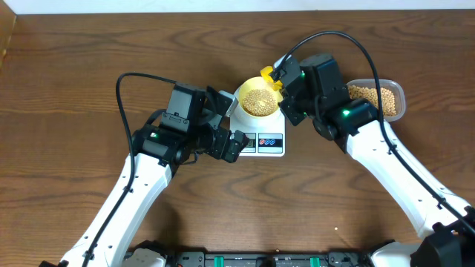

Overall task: Scoop item into bowl and weigh 50g on scale
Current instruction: 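Tip the scoop to pour soybeans into the yellow bowl, then carry the scoop rightward back over the soybean tub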

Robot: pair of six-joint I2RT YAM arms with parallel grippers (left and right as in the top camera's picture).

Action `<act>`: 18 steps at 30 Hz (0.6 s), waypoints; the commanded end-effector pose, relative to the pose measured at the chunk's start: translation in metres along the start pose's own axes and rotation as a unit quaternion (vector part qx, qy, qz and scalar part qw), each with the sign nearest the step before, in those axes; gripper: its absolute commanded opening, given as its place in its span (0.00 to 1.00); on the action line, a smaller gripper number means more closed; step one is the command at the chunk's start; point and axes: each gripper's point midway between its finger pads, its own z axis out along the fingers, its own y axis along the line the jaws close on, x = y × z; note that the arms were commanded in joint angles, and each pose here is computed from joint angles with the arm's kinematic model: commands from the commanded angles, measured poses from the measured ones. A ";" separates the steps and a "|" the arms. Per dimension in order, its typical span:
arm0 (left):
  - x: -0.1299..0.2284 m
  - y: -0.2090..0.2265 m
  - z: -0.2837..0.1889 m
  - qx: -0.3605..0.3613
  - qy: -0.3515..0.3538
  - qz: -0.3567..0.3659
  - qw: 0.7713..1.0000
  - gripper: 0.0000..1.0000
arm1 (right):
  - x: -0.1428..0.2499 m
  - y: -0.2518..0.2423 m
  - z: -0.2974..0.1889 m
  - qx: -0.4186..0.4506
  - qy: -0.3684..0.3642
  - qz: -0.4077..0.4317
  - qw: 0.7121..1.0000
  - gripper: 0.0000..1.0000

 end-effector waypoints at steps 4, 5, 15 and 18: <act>0.001 0.001 0.001 -0.003 0.002 -0.003 1.000 0.98 | -0.023 0.013 -0.008 0.004 -0.030 -0.092 0.995 0.01; 0.001 0.001 0.001 -0.003 0.002 -0.003 1.000 0.98 | -0.024 0.015 -0.008 0.002 -0.033 -0.097 0.995 0.01; 0.001 0.001 0.001 -0.003 0.002 -0.003 1.000 0.98 | -0.026 0.001 -0.009 0.004 -0.041 0.077 0.996 0.01; 0.001 0.001 0.001 -0.003 0.002 -0.003 1.000 0.98 | -0.027 -0.002 -0.017 -0.035 -0.052 0.139 0.988 0.01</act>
